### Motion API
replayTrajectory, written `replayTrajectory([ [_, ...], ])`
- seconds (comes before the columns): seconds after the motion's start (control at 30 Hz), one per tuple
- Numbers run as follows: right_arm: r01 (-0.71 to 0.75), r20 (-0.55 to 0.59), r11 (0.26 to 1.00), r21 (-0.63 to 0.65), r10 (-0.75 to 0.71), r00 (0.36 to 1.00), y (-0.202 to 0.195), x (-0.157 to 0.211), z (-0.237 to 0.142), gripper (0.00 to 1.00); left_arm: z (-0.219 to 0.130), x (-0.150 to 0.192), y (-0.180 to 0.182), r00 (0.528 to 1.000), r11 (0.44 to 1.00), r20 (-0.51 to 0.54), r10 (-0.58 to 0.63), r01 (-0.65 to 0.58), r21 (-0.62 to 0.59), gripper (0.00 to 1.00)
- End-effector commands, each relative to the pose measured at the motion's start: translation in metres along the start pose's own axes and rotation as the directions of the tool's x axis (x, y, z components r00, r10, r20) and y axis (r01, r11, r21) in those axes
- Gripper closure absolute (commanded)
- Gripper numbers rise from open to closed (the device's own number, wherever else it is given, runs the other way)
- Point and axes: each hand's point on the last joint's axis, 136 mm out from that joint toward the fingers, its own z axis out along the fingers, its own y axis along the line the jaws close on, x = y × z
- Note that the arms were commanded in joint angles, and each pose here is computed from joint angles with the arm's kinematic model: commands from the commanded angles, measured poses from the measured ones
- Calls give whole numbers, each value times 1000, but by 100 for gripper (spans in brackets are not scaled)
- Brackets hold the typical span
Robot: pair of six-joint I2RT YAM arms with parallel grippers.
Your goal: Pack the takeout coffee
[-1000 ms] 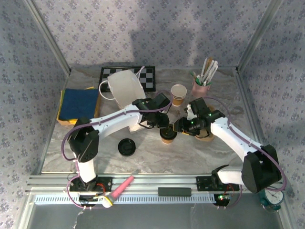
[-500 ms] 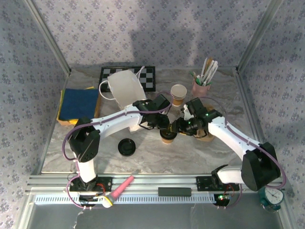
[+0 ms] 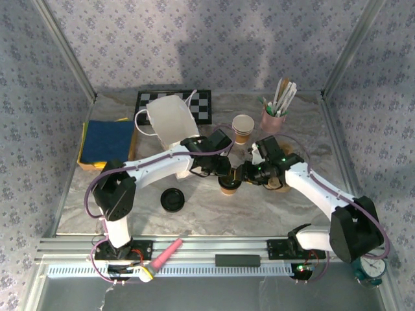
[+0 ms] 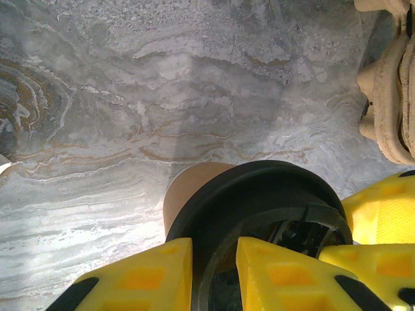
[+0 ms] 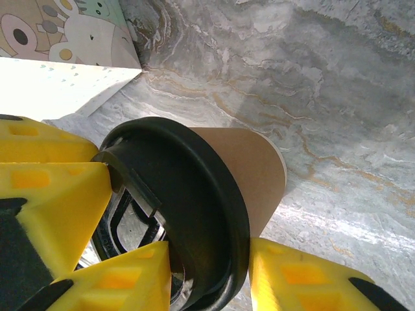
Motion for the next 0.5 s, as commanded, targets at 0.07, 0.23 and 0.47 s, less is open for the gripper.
replayTrajectory([
  [0.07, -73, -82, 986, 150, 86, 993, -47, 32, 17, 66, 32, 53, 39, 987, 991, -161, -26, 4, -132, 76],
  [0.23, -64, -72, 989, 130, 74, 995, -39, 27, 13, 66, 27, 53, 38, 987, 992, -157, -25, 5, -128, 76],
  [0.47, -27, -28, 996, 90, 29, 999, -16, 7, -1, 64, 11, 32, 21, 994, 995, -108, 0, -11, -100, 76],
])
